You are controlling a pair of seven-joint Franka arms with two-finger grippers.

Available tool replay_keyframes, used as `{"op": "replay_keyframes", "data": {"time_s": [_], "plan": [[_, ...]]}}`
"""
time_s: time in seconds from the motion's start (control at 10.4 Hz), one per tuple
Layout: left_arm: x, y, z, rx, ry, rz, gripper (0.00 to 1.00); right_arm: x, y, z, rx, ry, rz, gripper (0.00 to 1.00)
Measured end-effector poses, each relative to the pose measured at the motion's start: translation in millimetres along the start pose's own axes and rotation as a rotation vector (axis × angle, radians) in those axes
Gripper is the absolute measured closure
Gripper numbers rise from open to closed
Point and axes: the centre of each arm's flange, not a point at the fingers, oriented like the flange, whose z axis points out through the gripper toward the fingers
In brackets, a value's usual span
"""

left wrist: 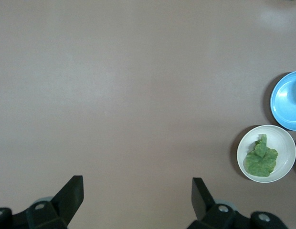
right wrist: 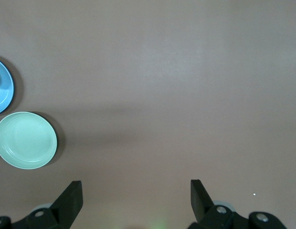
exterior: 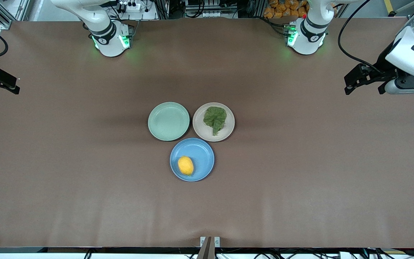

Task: Pick lemon and lettuce from blue and beige plates

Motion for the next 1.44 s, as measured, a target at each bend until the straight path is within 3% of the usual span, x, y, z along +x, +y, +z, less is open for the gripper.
{"op": "replay_keyframes", "data": {"time_s": [0.48, 0.77, 1.06, 1.25, 1.44], "plan": [[21, 41, 62, -0.040, -0.088, 0.056, 0.00, 0, -3, 0, 0.004, -0.002, -0.006, 0.00], [32, 78, 112, -0.099, -0.142, 0.094, 0.00, 11, -38, 13, 0.075, 0.002, -0.060, 0.00], [31, 142, 186, -0.106, -0.194, 0.113, 0.00, 40, -99, 64, 0.112, -0.017, -0.086, 0.00], [21, 182, 225, -0.092, -0.235, 0.074, 0.00, 62, -165, 108, 0.105, -0.026, -0.041, 0.00], [9, 215, 260, -0.064, -0.253, 0.020, 0.00, 80, -236, 157, 0.120, 0.005, 0.006, 0.00]]}}
